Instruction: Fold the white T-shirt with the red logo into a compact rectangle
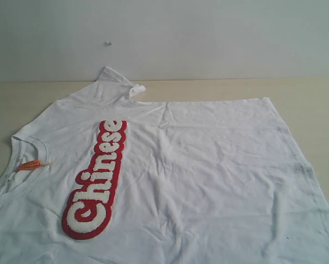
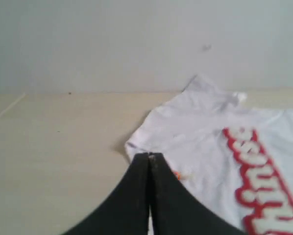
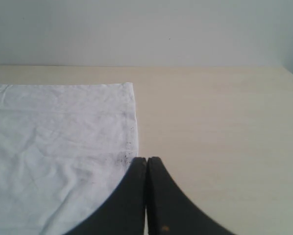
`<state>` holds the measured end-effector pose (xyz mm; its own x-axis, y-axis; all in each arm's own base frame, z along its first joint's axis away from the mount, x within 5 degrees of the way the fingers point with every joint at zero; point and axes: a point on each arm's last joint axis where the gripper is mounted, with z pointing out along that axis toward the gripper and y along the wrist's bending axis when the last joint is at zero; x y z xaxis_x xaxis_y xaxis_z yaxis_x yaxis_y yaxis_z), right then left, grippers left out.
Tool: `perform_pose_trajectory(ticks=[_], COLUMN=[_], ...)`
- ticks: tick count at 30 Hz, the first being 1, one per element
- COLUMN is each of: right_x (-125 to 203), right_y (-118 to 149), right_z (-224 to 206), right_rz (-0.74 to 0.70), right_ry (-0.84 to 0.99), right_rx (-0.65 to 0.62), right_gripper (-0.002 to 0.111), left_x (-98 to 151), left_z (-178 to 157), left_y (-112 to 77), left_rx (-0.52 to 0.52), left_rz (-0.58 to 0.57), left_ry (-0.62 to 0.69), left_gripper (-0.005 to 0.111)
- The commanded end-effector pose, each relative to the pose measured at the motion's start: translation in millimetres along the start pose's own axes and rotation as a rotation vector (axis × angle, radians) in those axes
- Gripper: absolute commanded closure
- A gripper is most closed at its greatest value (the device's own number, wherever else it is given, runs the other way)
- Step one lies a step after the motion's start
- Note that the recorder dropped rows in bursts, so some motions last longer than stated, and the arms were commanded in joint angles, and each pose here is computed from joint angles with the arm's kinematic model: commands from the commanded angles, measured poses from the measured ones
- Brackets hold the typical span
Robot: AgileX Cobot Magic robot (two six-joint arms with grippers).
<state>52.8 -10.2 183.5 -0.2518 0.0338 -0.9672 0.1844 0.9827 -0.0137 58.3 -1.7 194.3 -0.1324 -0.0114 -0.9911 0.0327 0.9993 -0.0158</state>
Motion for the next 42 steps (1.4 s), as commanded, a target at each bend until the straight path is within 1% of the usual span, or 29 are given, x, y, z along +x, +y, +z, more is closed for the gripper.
perform_pose_trajectory(ticks=[1, 3, 4, 6, 9, 11, 13, 15, 23, 29, 30, 31, 34, 37, 39, 40, 41, 42], right_x=[0.6, 0.6, 0.6, 0.6, 0.6, 0.6, 0.6, 0.6, 0.6, 0.6, 0.0, -1.4, -8.0, -17.2, -24.0, -28.4, -33.1, -37.9], right_y=[0.1, 0.1, 0.1, 0.1, 0.1, 0.1, 0.1, 0.1, 0.1, 0.1, -0.4, -1.6, -3.3, -2.7, -1.3, -0.3, 0.5, 0.9], right_z=[0.1, 0.1, 0.1, 0.1, 0.1, 0.1, 0.1, 0.1, 0.1, 0.1, 0.1, 0.0, -0.5, -1.9, -3.5, -4.9, -6.6, -8.8], right_rz=[0.000, 0.000, 0.000, 0.000, 0.000, 0.000, 0.000, 0.000, 0.000, 0.000, -0.040, -0.117, -0.297, -0.367, -0.363, -0.332, -0.286, -0.200], right_ry=[-0.008, -0.008, -0.008, -0.008, -0.008, -0.008, -0.008, -0.008, -0.008, -0.008, -0.015, -0.029, -0.096, -0.198, -0.276, -0.329, -0.386, -0.445], right_rx=[-0.001, -0.001, -0.001, -0.001, -0.001, -0.001, -0.001, -0.001, -0.001, -0.001, 0.004, 0.018, 0.051, 0.066, 0.065, 0.059, 0.050, 0.035], right_gripper=[0.108, 0.108, 0.108, 0.108, 0.108, 0.108, 0.108, 0.108, 0.108, 0.108, 0.108, 0.108, 0.108, 0.108, 0.108, 0.108, 0.108, 0.108], left_x=[-6.0, -8.9, -12.8, -17.9, -19.5, -20.2, -20.0, -20.0, -18.8, -7.6, -5.6, -3.8, -3.6, -3.9, -3.9, -3.9, -8.6, -14.6], left_z=[-0.1, -0.3, -0.7, -1.6, -1.9, -2.1, -2.0, -2.0, -1.8, -0.2, -0.1, 0.0, 0.0, 0.0, 0.0, 0.0, -1.0, -2.4], left_y=[-2.1, -2.0, -1.8, -1.5, -1.4, -1.4, -1.4, -1.4, -1.5, -2.1, -2.3, -2.4, -2.4, -2.4, -2.5, -2.6, -2.6, -2.7], left_rx=[0.037, 0.044, 0.054, 0.068, 0.087, 0.094, 0.094, 0.097, 0.094, 0.055, 0.048, 0.042, 0.041, 0.043, 0.044, 0.045, 0.051, 0.060], left_rz=[-0.355, -0.411, -0.464, -0.495, -0.644, -0.694, -0.700, -0.730, -0.733, -0.740, -0.740, -0.740, -0.742, -0.746, -0.754, -0.757, -0.760, -0.762], left_ry=[-0.059, -0.090, -0.131, -0.187, -0.201, -0.207, -0.204, -0.203, -0.191, -0.068, -0.047, -0.028, -0.026, -0.028, -0.028, -0.027, -0.043, -0.062], left_gripper=[0.107, 0.107, 0.107, 0.107, 0.107, 0.107, 0.107, 0.107, 0.107, 0.107, 0.107, 0.107, 0.107, 0.107, 0.107, 0.107, 0.107, 0.107])
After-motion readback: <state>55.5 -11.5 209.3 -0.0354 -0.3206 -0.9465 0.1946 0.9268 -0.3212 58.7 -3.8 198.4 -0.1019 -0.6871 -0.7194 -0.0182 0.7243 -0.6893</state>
